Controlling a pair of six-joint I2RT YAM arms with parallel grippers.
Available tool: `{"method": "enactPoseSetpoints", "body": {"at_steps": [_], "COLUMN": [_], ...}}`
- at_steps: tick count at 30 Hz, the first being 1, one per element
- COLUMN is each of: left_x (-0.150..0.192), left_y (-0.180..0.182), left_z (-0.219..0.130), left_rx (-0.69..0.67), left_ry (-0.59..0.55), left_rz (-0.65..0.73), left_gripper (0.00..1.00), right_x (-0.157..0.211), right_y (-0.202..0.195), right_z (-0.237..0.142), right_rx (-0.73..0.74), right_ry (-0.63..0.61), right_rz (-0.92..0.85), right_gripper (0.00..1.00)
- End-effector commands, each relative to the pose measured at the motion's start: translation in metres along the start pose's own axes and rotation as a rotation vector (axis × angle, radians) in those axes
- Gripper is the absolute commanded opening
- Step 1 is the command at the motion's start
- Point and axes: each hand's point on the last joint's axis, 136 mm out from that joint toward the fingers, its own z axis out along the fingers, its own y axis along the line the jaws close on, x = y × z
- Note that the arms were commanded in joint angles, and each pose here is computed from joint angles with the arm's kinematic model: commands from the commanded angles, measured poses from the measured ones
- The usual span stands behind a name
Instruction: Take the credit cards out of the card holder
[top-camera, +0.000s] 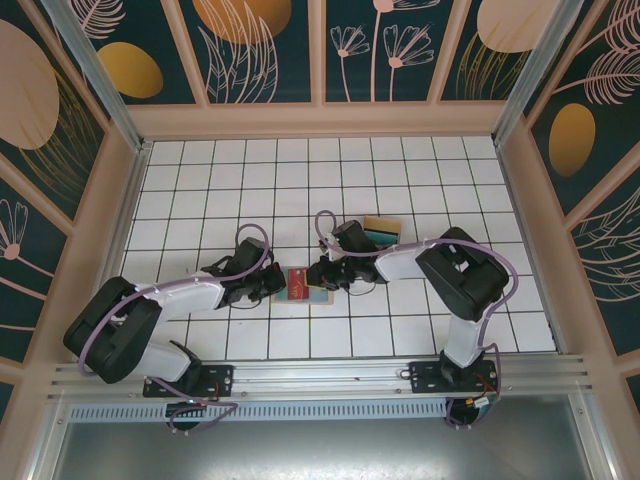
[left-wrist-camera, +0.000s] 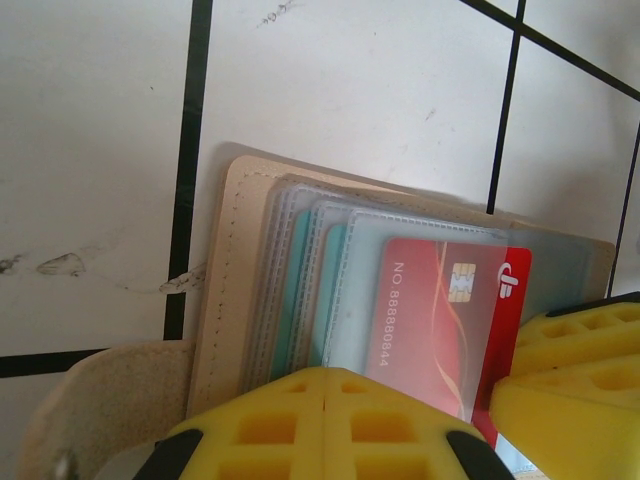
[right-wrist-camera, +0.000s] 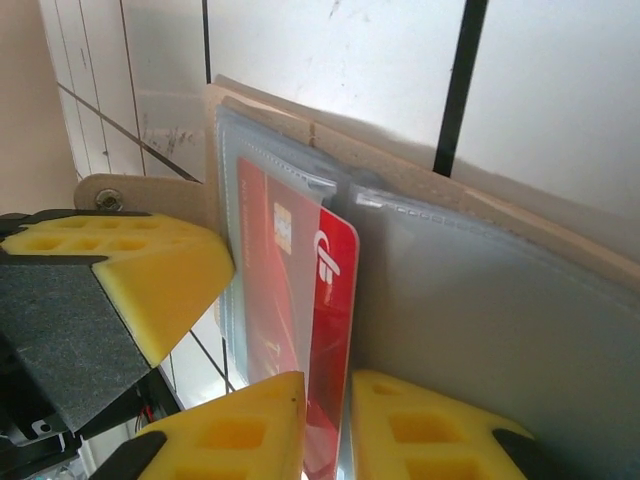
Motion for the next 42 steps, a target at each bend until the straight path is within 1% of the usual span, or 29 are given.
{"method": "enactPoseSetpoints", "body": {"at_steps": [1,3,5,12,23,25,28,33,35,38,40,41,42], "left_x": [0.018,0.018,0.018,0.021,0.018,0.016,0.01,-0.007,-0.015,-0.027,-0.035,-0.039,-0.042], "left_y": [0.043,0.043,0.046,0.055,0.051,0.048,0.038,0.011,-0.004,-0.024,-0.033,-0.038,-0.042], "left_z": [0.005,0.004,0.004,0.003,0.001,0.0,-0.002,-0.01,-0.016,-0.027,-0.035,-0.039,-0.042], "left_rx": [-0.16,-0.164,-0.173,-0.209,-0.205,-0.196,-0.177,-0.115,-0.085,-0.045,-0.035,-0.029,-0.025], "left_ry": [0.046,0.045,0.044,0.05,0.043,0.038,0.026,-0.005,-0.02,-0.051,-0.074,-0.085,-0.093], "left_rz": [-0.026,-0.025,-0.025,-0.032,-0.013,-0.008,0.005,0.034,0.048,0.073,0.089,0.097,0.103], "left_gripper": [0.0,0.0,0.0,0.0,0.0,0.0,0.0,0.01,0.11,0.3,0.37,0.43,0.54], "right_x": [0.002,0.001,0.002,0.007,0.011,0.01,0.005,-0.008,-0.015,-0.025,-0.032,-0.036,-0.039], "right_y": [-0.013,-0.014,-0.016,-0.03,-0.041,-0.042,-0.033,-0.012,-0.005,0.001,0.003,0.005,0.006], "right_z": [0.006,0.004,0.001,-0.012,-0.044,-0.051,-0.064,-0.086,-0.097,-0.115,-0.129,-0.138,-0.144], "right_rx": [0.032,0.042,0.052,0.079,0.105,0.105,0.1,0.139,0.169,0.251,0.319,0.354,0.382], "right_ry": [0.007,-0.002,-0.009,-0.02,-0.065,-0.077,-0.109,-0.165,-0.191,-0.225,-0.26,-0.28,-0.295], "right_rz": [0.033,0.032,0.034,0.046,0.037,0.036,0.004,-0.084,-0.121,-0.186,-0.231,-0.251,-0.272], "right_gripper": [0.13,0.05,0.0,0.0,0.0,0.0,0.0,0.0,0.0,0.0,0.0,0.0,0.0]}}
